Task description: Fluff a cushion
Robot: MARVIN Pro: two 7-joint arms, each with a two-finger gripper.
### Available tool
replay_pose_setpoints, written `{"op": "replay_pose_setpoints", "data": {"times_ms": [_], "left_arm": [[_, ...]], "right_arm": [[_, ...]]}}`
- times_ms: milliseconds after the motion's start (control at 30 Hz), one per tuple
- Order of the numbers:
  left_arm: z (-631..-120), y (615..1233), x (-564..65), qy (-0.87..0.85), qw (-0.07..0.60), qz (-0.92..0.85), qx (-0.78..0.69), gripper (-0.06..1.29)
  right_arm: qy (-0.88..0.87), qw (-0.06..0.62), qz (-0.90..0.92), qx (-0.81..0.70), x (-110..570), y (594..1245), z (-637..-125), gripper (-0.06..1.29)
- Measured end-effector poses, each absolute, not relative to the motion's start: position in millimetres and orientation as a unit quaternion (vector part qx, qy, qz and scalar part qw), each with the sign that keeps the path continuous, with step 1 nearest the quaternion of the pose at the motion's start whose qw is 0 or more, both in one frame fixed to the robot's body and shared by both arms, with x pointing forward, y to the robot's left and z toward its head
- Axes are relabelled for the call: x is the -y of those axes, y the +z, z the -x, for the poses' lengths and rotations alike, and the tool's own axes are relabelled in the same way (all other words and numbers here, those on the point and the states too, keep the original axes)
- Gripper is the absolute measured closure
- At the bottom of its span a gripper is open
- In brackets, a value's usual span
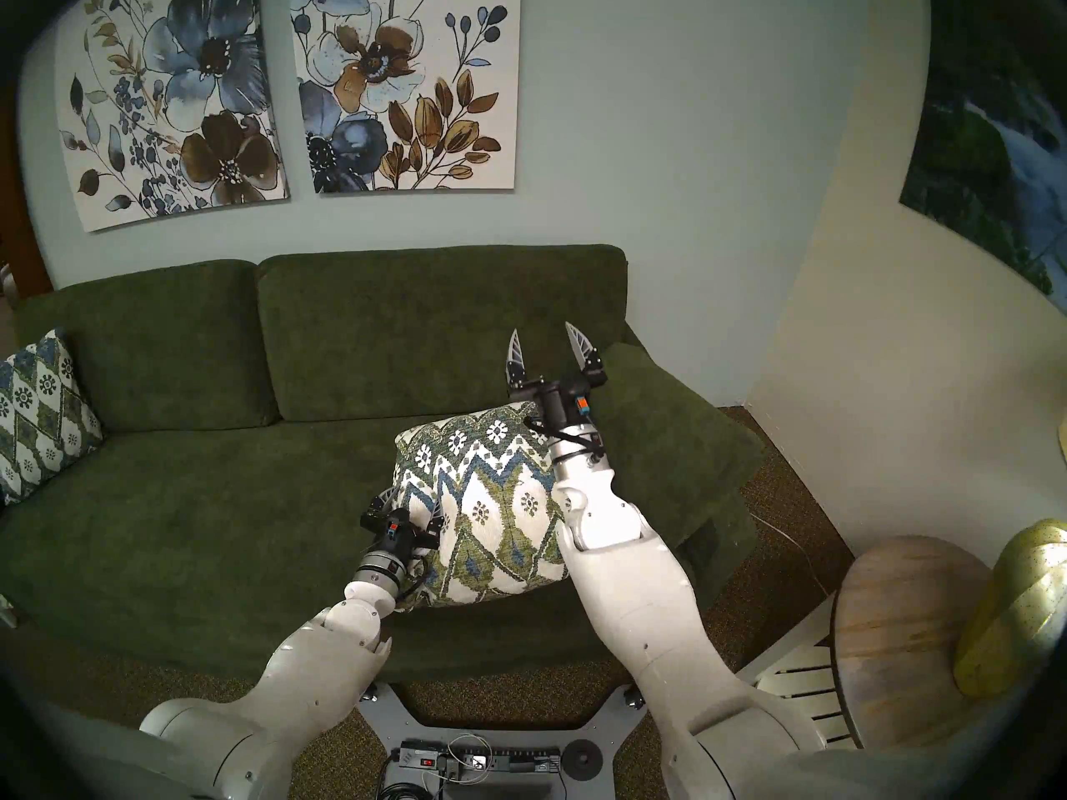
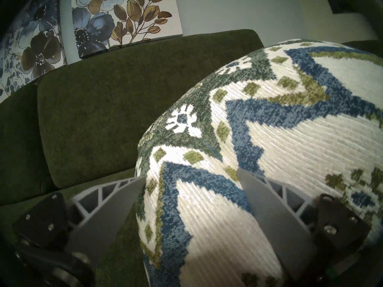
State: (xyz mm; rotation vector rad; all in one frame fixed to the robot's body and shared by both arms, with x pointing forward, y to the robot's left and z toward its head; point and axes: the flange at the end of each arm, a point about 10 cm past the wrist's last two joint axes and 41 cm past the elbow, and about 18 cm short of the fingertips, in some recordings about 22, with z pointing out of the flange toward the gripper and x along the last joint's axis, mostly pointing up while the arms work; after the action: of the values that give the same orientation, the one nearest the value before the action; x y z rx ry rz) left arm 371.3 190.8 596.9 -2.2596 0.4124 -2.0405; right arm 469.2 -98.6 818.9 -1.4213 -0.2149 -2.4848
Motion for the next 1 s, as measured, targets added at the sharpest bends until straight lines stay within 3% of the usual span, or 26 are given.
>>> {"op": "replay_pose_setpoints", "data": {"times_ms": [200,533,1000], "left_arm": [[-357,591,-198,-0.672,0.033,0.729,-0.127,0.03],[-327,577,-218,-0.675,0.034,0.726,-0.128,0.03],[-285,560,-235,-0.674,0.027,0.726,-0.136,0.03]], "right_arm": [[-0.798,0.14,0.581,0.074,88,762,-460,0.01],[-0.67,0.125,0.73,0.06,98,642,-397,0.01],[-0.652,0.123,0.748,0.025,95,624,-388,0.01]]}}
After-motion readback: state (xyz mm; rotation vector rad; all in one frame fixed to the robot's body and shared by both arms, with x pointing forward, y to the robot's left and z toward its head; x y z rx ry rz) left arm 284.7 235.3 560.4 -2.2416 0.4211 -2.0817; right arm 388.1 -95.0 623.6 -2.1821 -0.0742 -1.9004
